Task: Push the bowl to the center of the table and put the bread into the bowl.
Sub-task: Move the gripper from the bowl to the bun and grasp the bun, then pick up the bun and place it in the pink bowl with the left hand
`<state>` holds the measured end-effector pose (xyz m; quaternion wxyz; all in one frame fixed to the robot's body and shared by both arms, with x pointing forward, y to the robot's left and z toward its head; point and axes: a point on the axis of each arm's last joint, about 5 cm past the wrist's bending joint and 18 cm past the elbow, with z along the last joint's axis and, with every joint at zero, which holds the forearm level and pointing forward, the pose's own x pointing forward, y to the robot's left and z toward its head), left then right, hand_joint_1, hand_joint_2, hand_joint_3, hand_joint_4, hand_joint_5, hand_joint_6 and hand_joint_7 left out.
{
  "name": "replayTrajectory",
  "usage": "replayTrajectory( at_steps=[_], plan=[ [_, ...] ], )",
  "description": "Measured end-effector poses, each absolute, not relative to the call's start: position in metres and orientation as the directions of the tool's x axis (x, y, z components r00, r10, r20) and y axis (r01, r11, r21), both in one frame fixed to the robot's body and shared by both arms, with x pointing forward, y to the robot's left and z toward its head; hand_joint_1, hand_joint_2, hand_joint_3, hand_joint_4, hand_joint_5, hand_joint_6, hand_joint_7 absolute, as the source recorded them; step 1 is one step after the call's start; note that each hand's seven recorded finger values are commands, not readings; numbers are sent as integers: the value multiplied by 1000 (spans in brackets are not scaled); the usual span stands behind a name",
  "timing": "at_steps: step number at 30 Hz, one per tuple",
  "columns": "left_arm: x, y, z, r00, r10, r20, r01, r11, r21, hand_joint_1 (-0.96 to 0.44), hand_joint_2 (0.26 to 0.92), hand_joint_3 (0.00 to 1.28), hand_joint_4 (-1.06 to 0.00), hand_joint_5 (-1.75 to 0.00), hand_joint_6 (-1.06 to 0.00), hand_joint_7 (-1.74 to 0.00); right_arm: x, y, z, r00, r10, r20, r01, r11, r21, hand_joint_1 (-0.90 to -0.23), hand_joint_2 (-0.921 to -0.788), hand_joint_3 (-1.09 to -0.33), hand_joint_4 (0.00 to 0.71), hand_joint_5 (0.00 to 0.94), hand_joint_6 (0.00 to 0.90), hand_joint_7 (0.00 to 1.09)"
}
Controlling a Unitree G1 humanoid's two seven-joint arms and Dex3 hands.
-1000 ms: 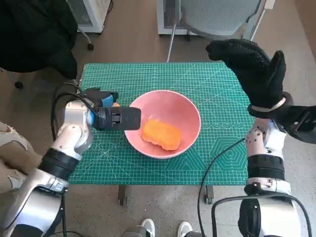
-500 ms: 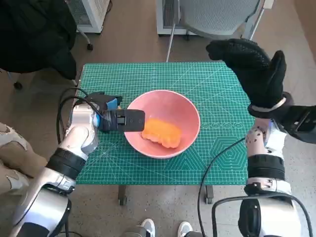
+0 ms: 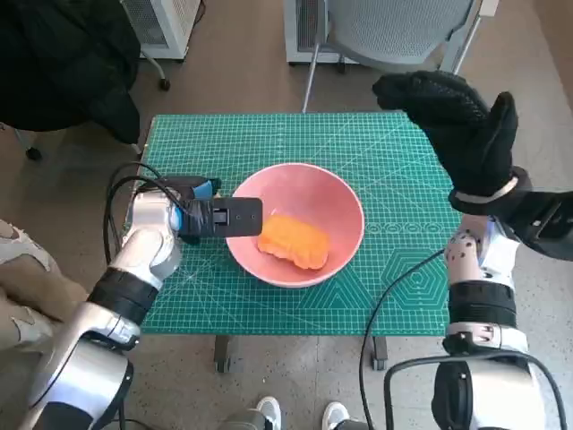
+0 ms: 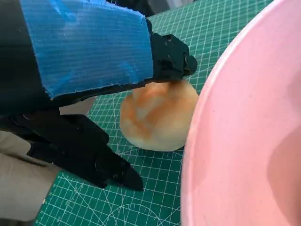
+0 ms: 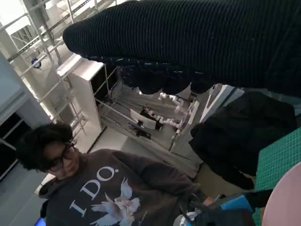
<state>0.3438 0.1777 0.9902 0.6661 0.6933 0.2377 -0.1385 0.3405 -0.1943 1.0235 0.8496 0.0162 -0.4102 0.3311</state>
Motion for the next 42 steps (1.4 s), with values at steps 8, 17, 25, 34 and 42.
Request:
replayTrajectory(
  at_steps=[8,17,25,34,42],
  plan=[
    [345,180,988,860,159,-486,491,4,871,357,919,152,-585,-1326,-522,-80,340,-194,1024,439,554,708,-579,776,-248,-727,-921,-856,286,4,328,2],
    [345,185,979,918,142,-370,380,-52,924,27,919,158,-556,-1412,-579,-1051,340,-195,1024,436,558,706,-584,772,-251,-724,-921,-857,289,4,334,4],
    [344,188,979,956,109,-273,282,-77,956,4,919,157,-531,-1425,-599,-1112,340,-195,1023,436,562,703,-587,770,-251,-724,-921,-858,290,3,333,4],
    [343,190,984,962,111,-249,258,-75,963,3,917,181,-511,-1501,-589,-1071,341,-195,1022,441,562,700,-589,769,-247,-720,-921,-859,293,3,332,3],
    [341,191,992,967,109,-230,237,-59,970,4,919,192,-507,-1525,-573,-1061,341,-195,1022,438,564,700,-590,768,-250,-720,-921,-858,296,4,332,3]
  ],
)
